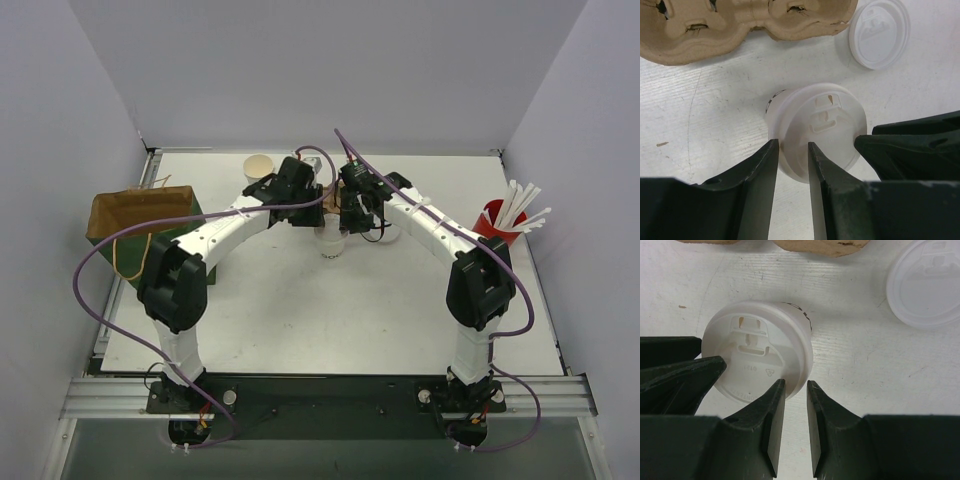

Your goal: Pack the takeout coffee

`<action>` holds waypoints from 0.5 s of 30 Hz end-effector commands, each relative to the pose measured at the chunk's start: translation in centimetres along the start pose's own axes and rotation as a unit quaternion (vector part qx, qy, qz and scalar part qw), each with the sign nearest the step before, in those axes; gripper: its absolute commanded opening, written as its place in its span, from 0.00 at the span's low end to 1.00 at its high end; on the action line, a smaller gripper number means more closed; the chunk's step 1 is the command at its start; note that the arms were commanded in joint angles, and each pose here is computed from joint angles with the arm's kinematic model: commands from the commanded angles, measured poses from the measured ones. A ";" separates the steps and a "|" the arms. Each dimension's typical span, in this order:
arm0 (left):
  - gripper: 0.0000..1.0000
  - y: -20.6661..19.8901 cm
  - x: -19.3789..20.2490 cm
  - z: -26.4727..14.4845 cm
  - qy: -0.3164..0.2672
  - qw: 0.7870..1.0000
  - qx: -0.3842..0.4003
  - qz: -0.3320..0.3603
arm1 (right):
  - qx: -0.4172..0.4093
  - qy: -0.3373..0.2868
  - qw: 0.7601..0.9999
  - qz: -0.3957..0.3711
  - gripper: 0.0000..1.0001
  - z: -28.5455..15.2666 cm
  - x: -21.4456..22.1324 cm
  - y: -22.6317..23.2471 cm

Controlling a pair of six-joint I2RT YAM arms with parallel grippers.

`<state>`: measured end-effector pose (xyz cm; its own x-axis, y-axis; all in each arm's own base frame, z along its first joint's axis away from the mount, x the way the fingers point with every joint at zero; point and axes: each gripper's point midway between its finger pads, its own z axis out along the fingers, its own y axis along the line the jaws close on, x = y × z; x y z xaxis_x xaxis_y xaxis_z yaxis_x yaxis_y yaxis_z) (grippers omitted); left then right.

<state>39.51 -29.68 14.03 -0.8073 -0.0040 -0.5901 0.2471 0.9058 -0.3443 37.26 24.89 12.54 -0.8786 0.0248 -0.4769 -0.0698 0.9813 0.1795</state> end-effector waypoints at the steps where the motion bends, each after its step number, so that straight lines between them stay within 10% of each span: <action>1: 0.40 -2.5 -3.0 -4.5 -0.039 0.998 0.040 0.002 | 0.008 -0.002 1.000 0.005 0.20 -0.4 -0.4 -0.4; 15: 0.35 -2.4 -1.8 -4.6 -0.031 0.998 0.045 -0.024 | 0.006 -0.001 1.000 0.006 0.20 -0.2 -0.5 -0.2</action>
<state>37.91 -29.65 18.84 -0.7908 -0.0535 -0.6097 0.2601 0.8723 -0.4140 37.25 24.88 12.52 -0.8789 0.0246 -0.4763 -0.0697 0.9813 0.1792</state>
